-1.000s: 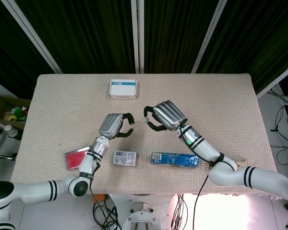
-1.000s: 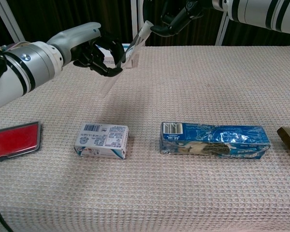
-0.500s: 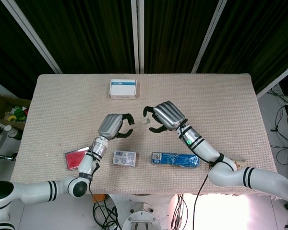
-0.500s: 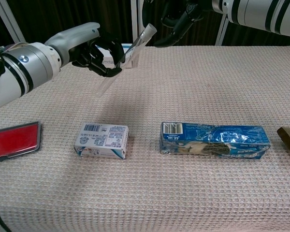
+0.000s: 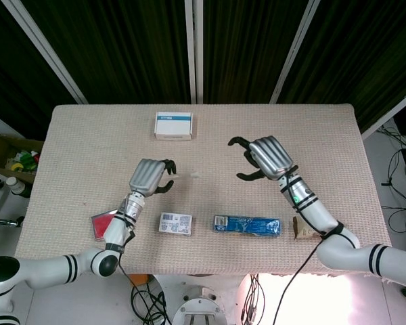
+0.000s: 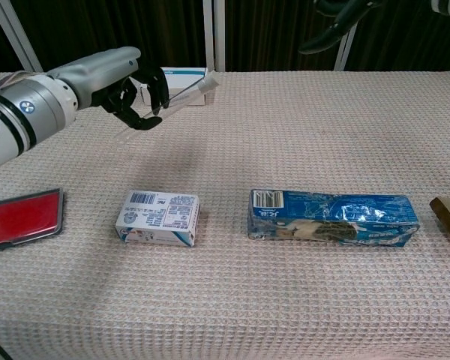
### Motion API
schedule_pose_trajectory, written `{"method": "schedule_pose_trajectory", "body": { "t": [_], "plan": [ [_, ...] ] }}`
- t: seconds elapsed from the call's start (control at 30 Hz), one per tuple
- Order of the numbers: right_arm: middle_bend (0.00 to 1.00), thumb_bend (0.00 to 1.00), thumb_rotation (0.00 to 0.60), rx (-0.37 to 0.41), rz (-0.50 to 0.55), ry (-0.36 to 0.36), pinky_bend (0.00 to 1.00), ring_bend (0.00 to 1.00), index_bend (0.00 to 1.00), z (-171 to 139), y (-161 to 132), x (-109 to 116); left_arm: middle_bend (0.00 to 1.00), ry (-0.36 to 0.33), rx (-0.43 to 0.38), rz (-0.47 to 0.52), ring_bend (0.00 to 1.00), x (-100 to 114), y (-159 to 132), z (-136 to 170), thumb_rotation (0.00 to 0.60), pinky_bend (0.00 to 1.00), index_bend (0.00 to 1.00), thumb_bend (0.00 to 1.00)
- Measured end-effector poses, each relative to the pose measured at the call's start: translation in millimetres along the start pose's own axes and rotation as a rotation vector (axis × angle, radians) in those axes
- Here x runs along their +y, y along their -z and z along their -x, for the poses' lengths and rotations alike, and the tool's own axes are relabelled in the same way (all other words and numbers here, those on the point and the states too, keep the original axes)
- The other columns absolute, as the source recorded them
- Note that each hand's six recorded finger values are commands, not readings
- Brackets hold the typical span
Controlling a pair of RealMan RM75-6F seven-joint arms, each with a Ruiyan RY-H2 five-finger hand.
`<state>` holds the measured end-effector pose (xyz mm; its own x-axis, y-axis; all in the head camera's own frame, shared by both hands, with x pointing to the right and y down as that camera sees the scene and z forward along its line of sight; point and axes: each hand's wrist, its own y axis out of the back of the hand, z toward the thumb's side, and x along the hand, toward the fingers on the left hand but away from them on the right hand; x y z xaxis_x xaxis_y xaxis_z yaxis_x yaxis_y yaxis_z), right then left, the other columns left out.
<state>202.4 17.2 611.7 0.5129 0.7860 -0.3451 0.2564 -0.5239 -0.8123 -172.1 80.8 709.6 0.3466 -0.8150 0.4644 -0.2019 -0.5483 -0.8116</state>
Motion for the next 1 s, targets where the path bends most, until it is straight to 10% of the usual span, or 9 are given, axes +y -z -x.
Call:
{"method": "schedule_pose_trajectory", "body": {
  "t": [0.37, 0.87, 1.0],
  "plan": [
    [0.94, 0.04, 0.600, -0.198, 0.031, 0.012, 1.00, 1.00, 0.32, -67.0, 76.7, 2.3, 0.57, 0.046, 0.036, -0.284, 0.81, -35.9, 2.2, -13.5, 0.600, 1.00, 0.59, 0.47],
    [0.92, 0.05, 0.600, -0.331, 0.100, 0.023, 1.00, 1.00, 0.32, -109.7, 124.4, -10.4, 0.33, 0.094, 0.033, -0.315, 0.74, -51.2, -10.1, -11.2, 0.600, 1.00, 0.26, 0.14],
    [0.75, 0.06, 0.600, -0.374, 0.075, 0.015, 0.96, 0.87, 0.31, -124.5, 137.4, -6.7, 0.33, 0.037, 0.045, -0.273, 0.57, -27.8, 2.6, -0.8, 0.600, 0.96, 0.26, 0.09]
  ]
}}
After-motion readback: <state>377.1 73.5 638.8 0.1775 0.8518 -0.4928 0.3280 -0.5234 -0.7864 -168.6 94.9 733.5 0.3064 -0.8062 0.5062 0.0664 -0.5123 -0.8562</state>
